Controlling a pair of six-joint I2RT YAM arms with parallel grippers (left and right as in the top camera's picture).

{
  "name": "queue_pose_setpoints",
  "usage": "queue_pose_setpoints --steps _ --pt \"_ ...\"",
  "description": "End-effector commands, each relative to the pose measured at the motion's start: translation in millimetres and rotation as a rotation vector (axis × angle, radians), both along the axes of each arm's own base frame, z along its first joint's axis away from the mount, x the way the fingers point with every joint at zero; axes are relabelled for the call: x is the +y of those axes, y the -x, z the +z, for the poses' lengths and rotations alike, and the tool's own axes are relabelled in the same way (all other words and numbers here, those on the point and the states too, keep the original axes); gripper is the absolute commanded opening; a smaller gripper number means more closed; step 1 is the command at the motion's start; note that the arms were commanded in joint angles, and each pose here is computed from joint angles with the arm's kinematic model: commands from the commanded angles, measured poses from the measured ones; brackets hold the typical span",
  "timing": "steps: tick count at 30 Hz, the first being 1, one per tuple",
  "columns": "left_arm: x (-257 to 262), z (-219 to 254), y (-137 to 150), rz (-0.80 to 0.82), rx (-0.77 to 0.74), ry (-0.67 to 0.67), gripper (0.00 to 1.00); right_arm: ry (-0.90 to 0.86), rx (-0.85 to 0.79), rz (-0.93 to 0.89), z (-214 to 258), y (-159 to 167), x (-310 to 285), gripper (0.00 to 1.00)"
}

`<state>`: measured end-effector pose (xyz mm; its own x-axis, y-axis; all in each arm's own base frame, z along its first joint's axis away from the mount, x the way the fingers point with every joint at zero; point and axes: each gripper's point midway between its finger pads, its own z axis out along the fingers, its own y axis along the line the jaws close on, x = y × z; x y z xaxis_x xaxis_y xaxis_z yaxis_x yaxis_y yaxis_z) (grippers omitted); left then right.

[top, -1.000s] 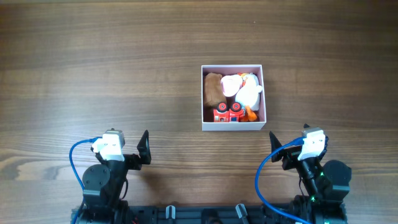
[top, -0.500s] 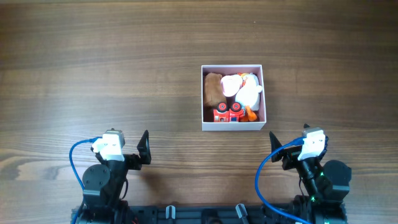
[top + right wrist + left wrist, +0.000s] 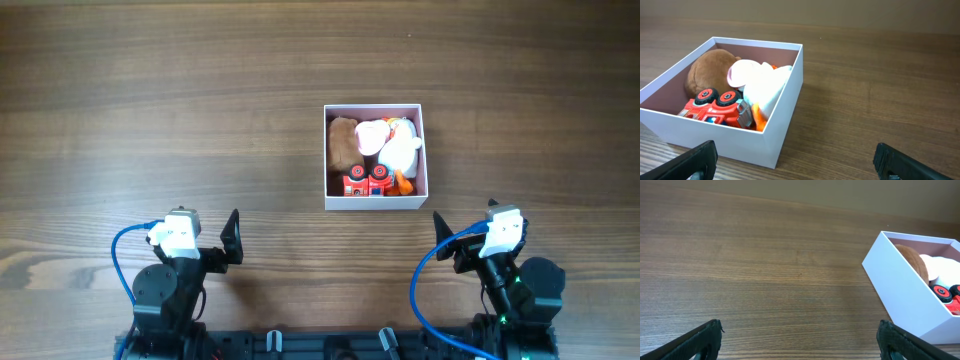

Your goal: Pack container

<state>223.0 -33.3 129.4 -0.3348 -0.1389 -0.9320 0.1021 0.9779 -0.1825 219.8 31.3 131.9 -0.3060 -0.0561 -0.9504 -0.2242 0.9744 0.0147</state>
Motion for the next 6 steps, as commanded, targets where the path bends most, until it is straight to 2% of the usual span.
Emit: queue_pose_setpoints --steps 1,6 --pt "-2.1 0.0 0.2 -0.019 -0.011 -0.012 1.00 -0.017 -0.010 0.006 2.4 0.3 1.7 0.99" --pt "-2.1 0.0 0.2 -0.019 -0.011 -0.012 1.00 -0.017 -0.009 0.006 2.3 0.3 1.7 1.00"
